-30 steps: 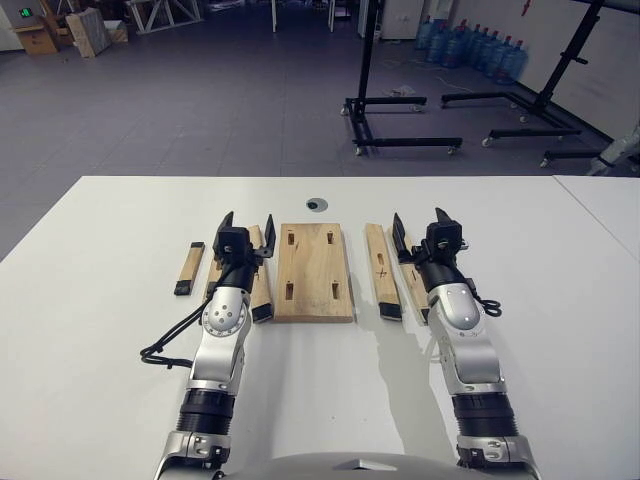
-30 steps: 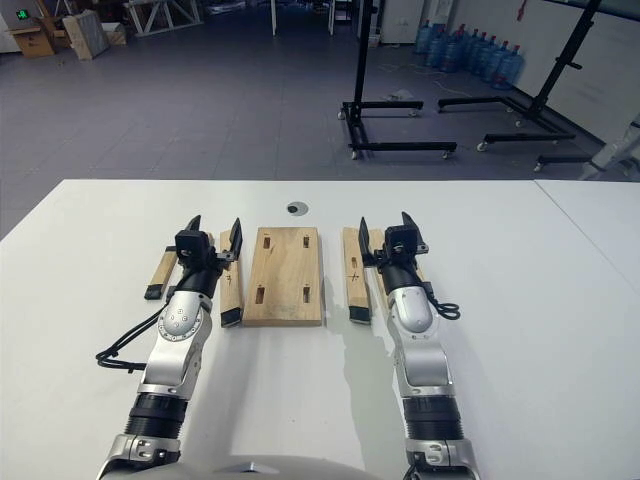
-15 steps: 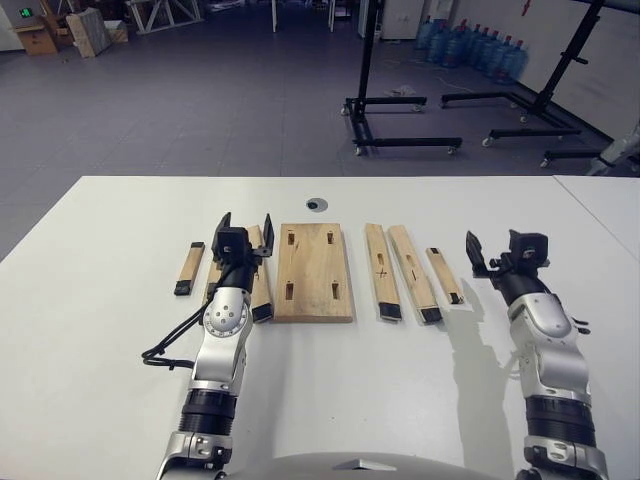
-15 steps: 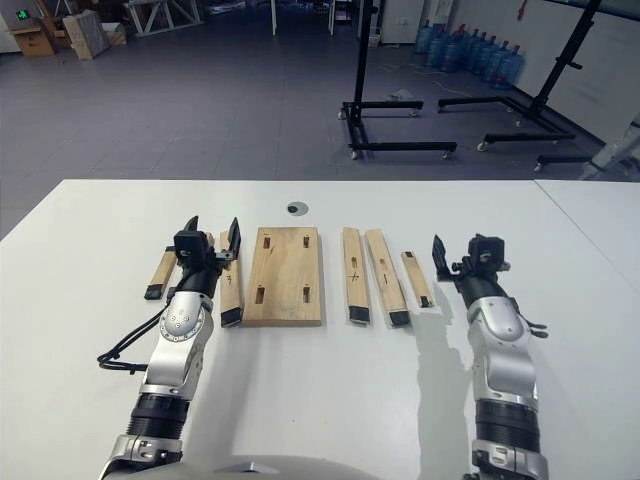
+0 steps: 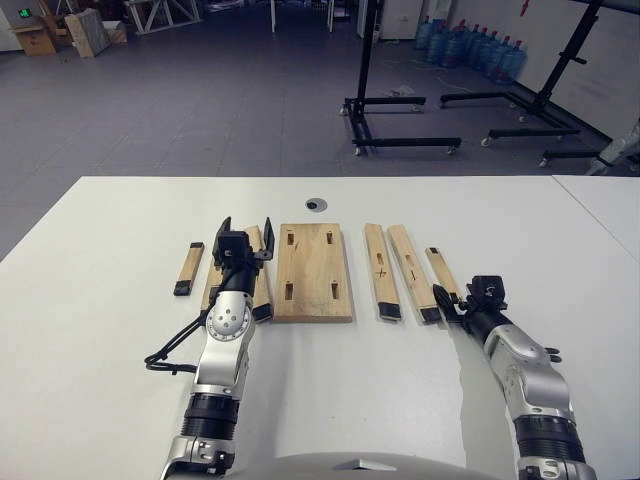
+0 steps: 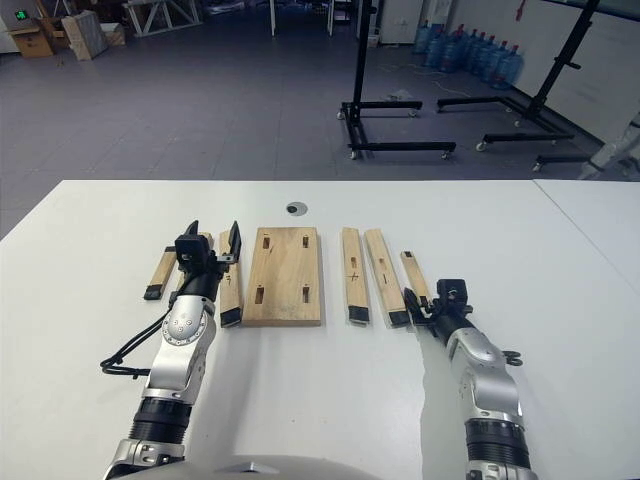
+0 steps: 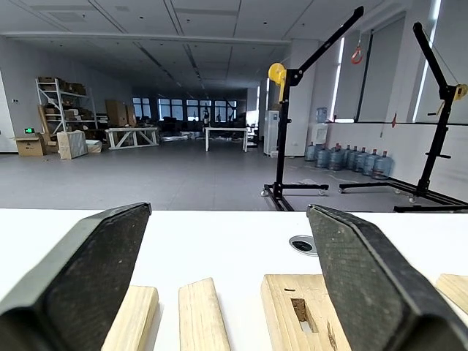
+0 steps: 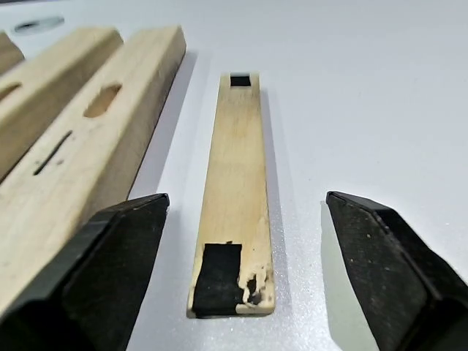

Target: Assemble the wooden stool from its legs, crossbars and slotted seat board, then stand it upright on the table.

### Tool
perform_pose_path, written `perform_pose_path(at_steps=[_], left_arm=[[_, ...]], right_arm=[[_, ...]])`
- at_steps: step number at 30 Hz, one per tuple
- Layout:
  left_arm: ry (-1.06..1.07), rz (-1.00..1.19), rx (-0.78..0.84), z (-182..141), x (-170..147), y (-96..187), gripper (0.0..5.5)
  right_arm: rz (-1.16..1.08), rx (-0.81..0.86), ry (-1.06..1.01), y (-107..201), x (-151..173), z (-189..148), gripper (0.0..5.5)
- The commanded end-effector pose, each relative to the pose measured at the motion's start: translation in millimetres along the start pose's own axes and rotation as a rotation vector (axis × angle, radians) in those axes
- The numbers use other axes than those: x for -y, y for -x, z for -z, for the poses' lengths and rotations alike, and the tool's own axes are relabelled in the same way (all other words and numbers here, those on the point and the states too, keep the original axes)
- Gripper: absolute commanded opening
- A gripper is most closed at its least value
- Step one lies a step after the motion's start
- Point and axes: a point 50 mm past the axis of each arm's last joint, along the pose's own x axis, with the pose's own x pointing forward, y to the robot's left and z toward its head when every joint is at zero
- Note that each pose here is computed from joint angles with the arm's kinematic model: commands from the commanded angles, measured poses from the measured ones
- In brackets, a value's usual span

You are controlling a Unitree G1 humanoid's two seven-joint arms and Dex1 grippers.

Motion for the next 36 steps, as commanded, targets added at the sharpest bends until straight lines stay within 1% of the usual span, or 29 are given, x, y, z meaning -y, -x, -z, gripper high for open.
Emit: perform_pose_path(at_steps=[1,3,7,9,12,13,16,18,19,20,23,25,26,28,30,32,34,36], left_arm=[[-0.008,0.002,-0.006,1.5,1.4,0.9,3.92],[-0.008,-0.002,-0.006,1.3,1.0,0.8,3.92],[-0.006,-0.004,-0.005,1.2,1.2,0.2,3.92],[-0.005,-0.005,-0.004,1.0,1.2,0.0,3.92],[-0.004,-0.009,-0.004,0.9,0.9,0.0,3.92],[-0.004,-0.010,-0.005,0.9,0.8,0.1,3.92],[-0.002,-0.009,-0.008,1.4,0.9,-0.1,3.92],[-0.001,-0.005,-0.014,2.4,0.9,-0.4,3.92],[0.001,-0.003,-0.019,3.2,0.2,-0.8,3.92],[0.011,-0.002,-0.023,3.7,-1.7,-1.9,3.92],[0.041,0.005,-0.012,0.7,-11.9,-7.8,3.92],[0.045,0.023,0.040,-8.8,-21.7,-16.1,3.92],[0.067,0.050,0.063,-14.5,-24.3,-21.1,3.92],[0.228,0.142,0.081,-23.4,-23.4,-28.8,3.92],[0.520,0.306,0.102,-34.2,-14.1,-29.7,3.92],[0.734,0.502,0.115,-44.2,-3.5,-24.1,3.92],[0.838,0.604,0.082,-45.0,1.0,-19.5,3.92],[0.882,0.614,0.007,-35.2,0.5,-18.1,3.92]], right_arm=[[-0.012,-0.119,-0.031,-0.3,-1.1,13.0,3.46],[-0.032,-0.159,-0.055,-0.9,-3.2,15.9,3.13],[-0.044,-0.253,-0.011,2.6,-3.7,26.6,2.41],[-0.043,-0.274,-0.002,3.5,-3.3,28.5,2.08],[-0.055,-0.290,-0.008,4.4,-4.9,29.6,1.40],[-0.061,-0.293,-0.018,4.6,-6.0,29.5,1.30],[-0.065,-0.297,-0.034,4.8,-6.8,29.5,1.28],[-0.044,-0.267,-0.050,2.4,-4.9,25.3,1.28],[-0.022,-0.226,-0.048,0.1,-2.7,19.3,1.28],[0.018,-0.137,-0.025,-3.6,0.9,5.2,1.28],[0.158,0.216,0.068,-12.2,7.3,-51.6,1.28],[0.105,0.447,0.147,-14.0,-15.6,-90.5,1.28],[0.024,0.536,0.164,-14.9,-34.4,-105.4,1.28],[-0.155,0.673,0.249,-15.1,-74.0,-124.9,1.28],[-0.271,0.719,0.346,-19.8,-101.1,-125.6,1.28],[-0.395,0.721,0.385,-23.4,-123.3,-118.9,1.28],[-0.507,0.730,0.416,-21.8,-141.3,-113.3,1.28],[-0.568,0.748,0.454,-19.8,-152.4,-110.0,1.28]])
